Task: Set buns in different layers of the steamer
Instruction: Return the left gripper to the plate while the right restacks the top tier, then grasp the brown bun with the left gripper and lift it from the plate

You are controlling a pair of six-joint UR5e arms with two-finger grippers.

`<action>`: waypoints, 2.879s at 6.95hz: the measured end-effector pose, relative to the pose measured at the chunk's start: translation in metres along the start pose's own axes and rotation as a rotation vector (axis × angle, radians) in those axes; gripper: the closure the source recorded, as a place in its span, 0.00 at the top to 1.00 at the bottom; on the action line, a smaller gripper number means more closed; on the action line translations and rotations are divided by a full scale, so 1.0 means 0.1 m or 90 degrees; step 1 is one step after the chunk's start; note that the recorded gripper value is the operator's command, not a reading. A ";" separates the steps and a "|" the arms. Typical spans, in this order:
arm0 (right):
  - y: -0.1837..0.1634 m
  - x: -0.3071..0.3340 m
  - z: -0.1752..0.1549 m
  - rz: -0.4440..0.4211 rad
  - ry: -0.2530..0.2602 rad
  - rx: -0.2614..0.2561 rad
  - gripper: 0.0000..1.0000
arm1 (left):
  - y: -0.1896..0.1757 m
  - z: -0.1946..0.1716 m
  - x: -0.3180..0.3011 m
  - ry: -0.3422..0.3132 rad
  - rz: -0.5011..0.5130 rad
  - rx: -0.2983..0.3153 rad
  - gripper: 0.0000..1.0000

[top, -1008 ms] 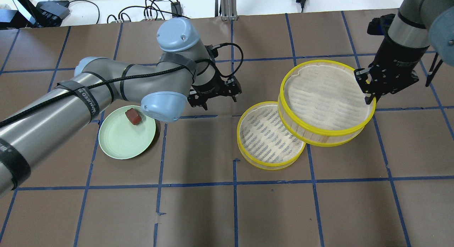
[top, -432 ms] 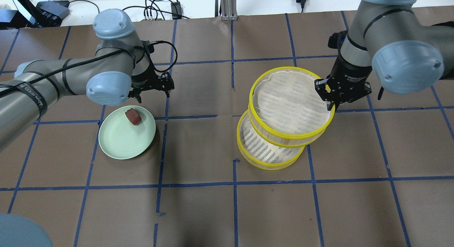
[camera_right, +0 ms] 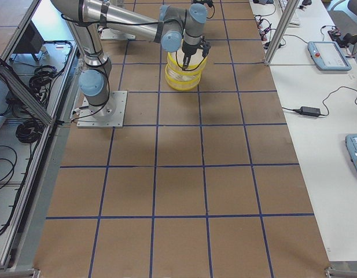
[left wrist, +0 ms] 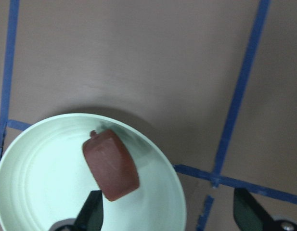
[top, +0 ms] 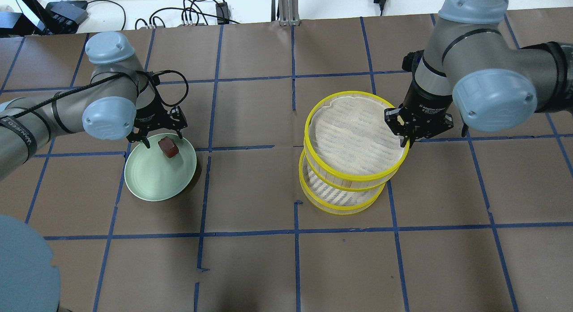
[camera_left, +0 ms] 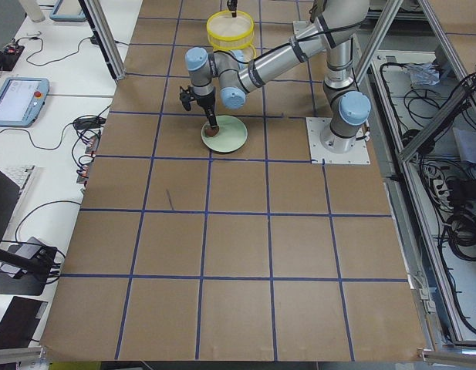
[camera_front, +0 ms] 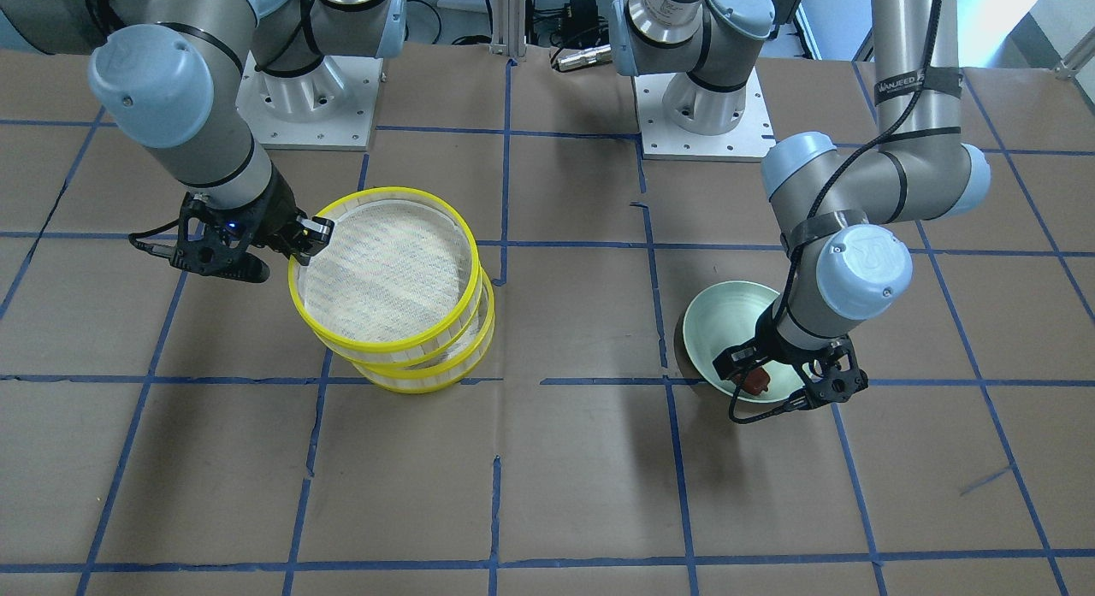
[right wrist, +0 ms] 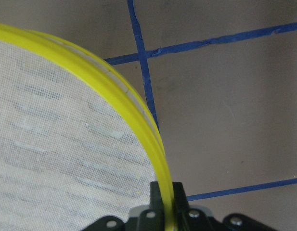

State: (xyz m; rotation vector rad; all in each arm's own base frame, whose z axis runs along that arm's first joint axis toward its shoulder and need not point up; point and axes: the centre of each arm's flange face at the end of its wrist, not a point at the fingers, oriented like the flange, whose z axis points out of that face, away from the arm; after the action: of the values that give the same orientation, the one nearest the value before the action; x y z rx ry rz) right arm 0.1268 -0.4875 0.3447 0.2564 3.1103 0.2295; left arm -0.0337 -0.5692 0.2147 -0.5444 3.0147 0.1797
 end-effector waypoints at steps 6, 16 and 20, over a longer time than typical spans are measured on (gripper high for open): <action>0.07 -0.02 0.22 -0.009 0.005 -0.007 0.09 | -0.05 0.07 -0.06 0.001 0.002 -0.007 0.11; 0.11 -0.15 0.69 -0.010 0.015 0.054 0.08 | -0.13 -0.48 -0.06 0.007 0.032 0.036 0.12; 0.12 -0.18 0.74 0.009 0.018 0.046 0.09 | -0.13 -0.47 -0.06 0.007 0.032 0.036 0.12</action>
State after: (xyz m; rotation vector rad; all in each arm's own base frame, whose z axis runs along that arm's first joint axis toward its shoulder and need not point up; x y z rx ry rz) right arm 0.1482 -0.4683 0.2734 0.2790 3.1499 0.1230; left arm -0.0260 -0.5857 0.2607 -0.4680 3.0359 0.0952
